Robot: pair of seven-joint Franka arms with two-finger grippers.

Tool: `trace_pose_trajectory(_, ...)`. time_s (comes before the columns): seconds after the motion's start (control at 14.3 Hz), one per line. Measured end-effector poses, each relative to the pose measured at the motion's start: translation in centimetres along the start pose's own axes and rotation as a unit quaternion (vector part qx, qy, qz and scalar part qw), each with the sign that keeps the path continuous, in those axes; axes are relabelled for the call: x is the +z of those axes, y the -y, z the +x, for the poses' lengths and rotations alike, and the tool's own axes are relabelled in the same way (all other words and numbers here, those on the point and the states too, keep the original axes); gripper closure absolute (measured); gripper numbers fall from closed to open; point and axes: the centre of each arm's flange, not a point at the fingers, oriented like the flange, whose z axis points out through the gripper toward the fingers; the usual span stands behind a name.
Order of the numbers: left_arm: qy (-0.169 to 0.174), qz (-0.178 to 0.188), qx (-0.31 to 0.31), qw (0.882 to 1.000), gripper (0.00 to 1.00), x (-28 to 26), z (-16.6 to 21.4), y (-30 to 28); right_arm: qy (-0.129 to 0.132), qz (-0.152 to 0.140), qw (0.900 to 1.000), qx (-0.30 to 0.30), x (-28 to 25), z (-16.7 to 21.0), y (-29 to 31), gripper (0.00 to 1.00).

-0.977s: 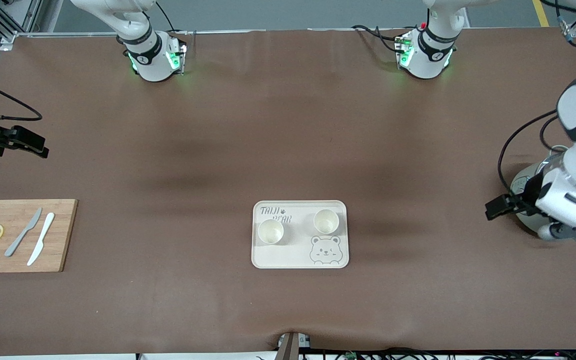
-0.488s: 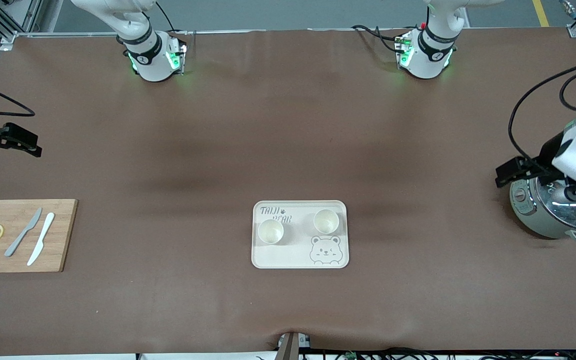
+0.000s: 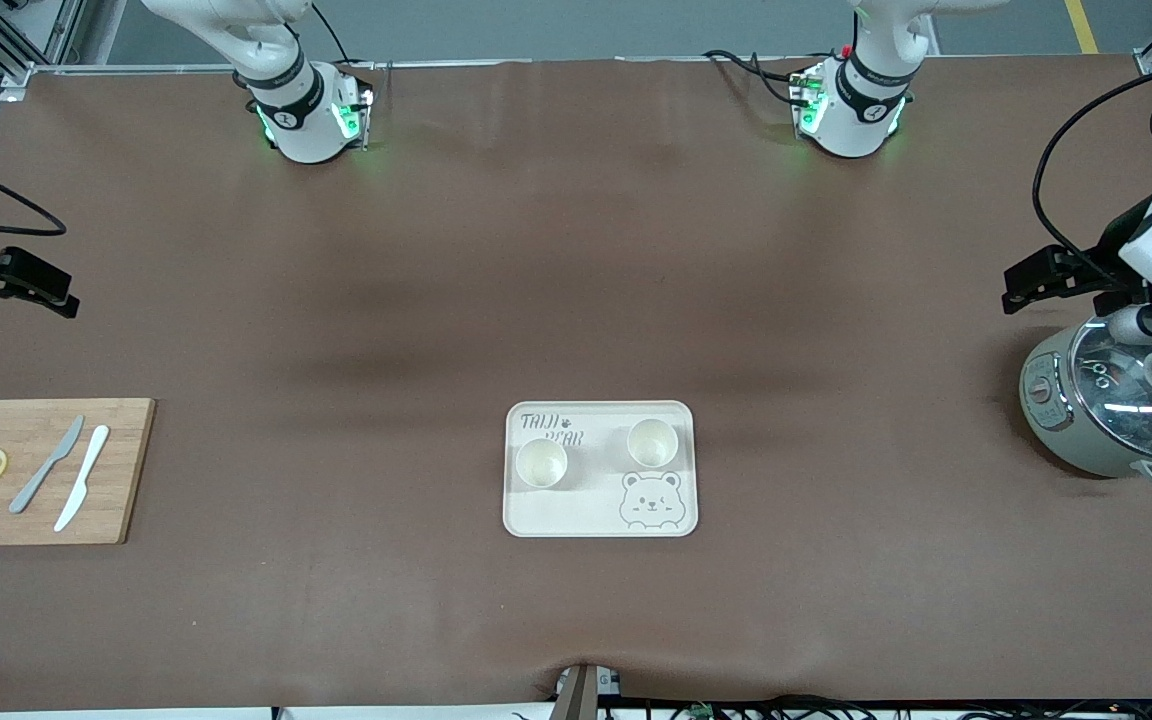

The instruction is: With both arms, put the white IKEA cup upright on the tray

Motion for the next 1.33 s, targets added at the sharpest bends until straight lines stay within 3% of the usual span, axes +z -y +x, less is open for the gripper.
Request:
trace_pose_trajectory(0.35, 0.023, 0.003, 0.035, 0.999, 0.00, 1.6, -1.1, 0.6, 0.000, 0.000, 1.000, 0.002, 0.0, 0.0, -0.1, 0.00)
trace_pose_trajectory(1.33, 0.004, -0.002, 0.022, 1.000, 0.00, 0.0, -1.8, 2.3, -0.006, 0.000, 1.000, 0.002, -0.1, 0.1, -0.1, 0.00)
